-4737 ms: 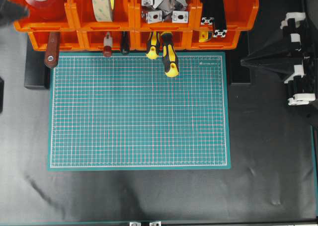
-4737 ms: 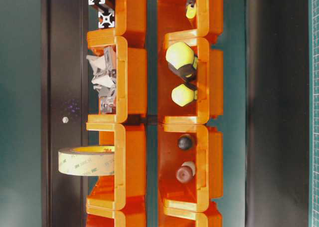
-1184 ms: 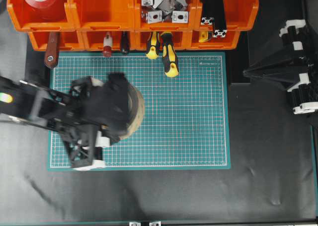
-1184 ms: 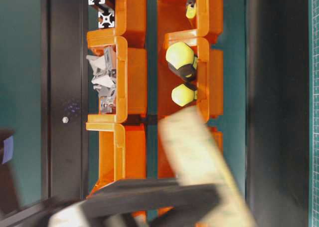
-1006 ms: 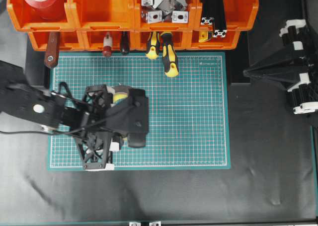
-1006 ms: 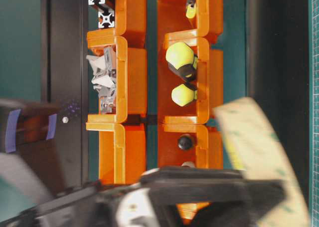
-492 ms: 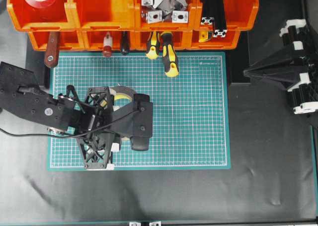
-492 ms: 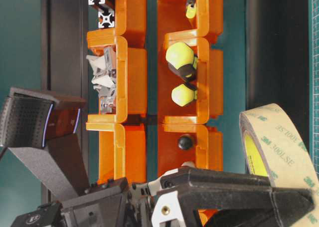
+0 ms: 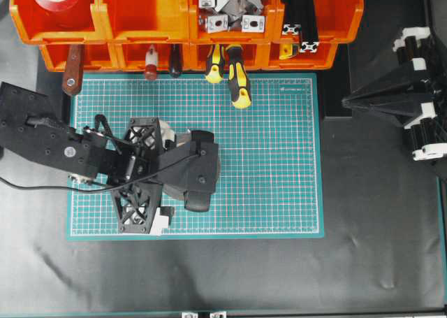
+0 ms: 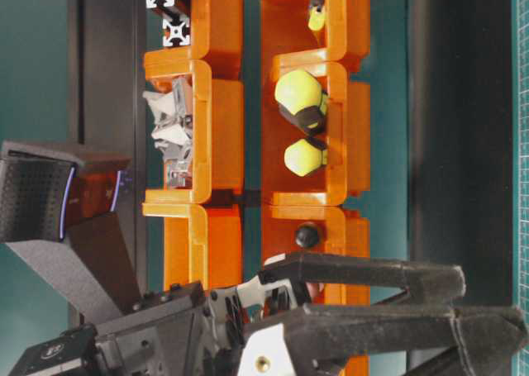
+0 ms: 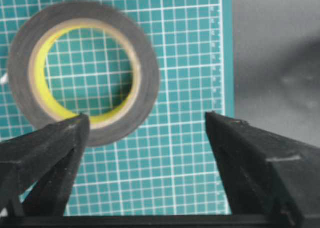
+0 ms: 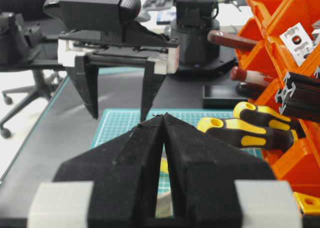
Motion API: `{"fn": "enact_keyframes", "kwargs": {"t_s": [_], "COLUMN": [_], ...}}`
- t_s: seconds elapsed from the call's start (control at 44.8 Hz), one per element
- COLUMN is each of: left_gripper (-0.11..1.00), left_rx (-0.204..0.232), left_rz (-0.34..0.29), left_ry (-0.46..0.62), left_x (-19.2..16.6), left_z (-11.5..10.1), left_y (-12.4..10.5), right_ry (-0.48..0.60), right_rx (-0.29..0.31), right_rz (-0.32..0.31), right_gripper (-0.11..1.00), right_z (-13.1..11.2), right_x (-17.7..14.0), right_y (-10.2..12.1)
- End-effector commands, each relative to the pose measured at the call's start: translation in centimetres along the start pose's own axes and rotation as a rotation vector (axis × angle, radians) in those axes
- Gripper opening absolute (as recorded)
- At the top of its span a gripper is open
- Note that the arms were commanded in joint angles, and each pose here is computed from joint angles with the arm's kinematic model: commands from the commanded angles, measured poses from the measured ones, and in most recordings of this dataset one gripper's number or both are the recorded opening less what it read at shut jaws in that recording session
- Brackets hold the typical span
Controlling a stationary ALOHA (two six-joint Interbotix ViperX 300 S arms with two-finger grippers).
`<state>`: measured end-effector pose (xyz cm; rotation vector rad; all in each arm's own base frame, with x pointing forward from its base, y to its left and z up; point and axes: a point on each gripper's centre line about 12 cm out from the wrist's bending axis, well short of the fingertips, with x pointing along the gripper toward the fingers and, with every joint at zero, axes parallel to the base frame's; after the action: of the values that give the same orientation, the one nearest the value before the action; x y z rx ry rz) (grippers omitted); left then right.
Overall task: Pick foam from container rack with left arm.
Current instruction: 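Lower the tape roll flat onto the mat center and open the left gripper, then raise the left gripper away from the tape roll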
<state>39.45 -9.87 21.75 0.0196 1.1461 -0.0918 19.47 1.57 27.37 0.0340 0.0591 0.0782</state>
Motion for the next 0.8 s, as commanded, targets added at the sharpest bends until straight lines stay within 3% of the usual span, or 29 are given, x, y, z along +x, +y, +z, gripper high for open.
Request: {"fn": "enact_keyframes", "kwargs": {"t_s": [0.0, 0.425, 0.581, 0.782], "left_gripper": [0.90, 0.89, 0.88, 0.85], "left_rx": [0.002, 0.000, 0.021, 0.011], "left_rz": [-0.005, -0.016, -0.051, -0.094], "left_ry": [-0.043, -0.094, -0.213, -0.374], "left_x": [-1.4, -3.0, -5.9, -10.4], "left_z": [0.7, 0.8, 0.9, -0.2], "left_y": [0.0, -0.1, -0.9, -0.9], "right_ry": [-0.029, -0.024, -0.026, -0.024], "right_rx": [0.003, 0.003, 0.003, 0.015], "right_rz": [0.002, 0.002, 0.002, 0.002], "right_gripper": [0.00, 0.00, 0.00, 0.00], "right_z": [0.9, 0.8, 0.8, 0.8], "right_x": [0.1, 0.2, 0.1, 0.1], "right_y": [0.1, 0.1, 0.1, 0.1]}}
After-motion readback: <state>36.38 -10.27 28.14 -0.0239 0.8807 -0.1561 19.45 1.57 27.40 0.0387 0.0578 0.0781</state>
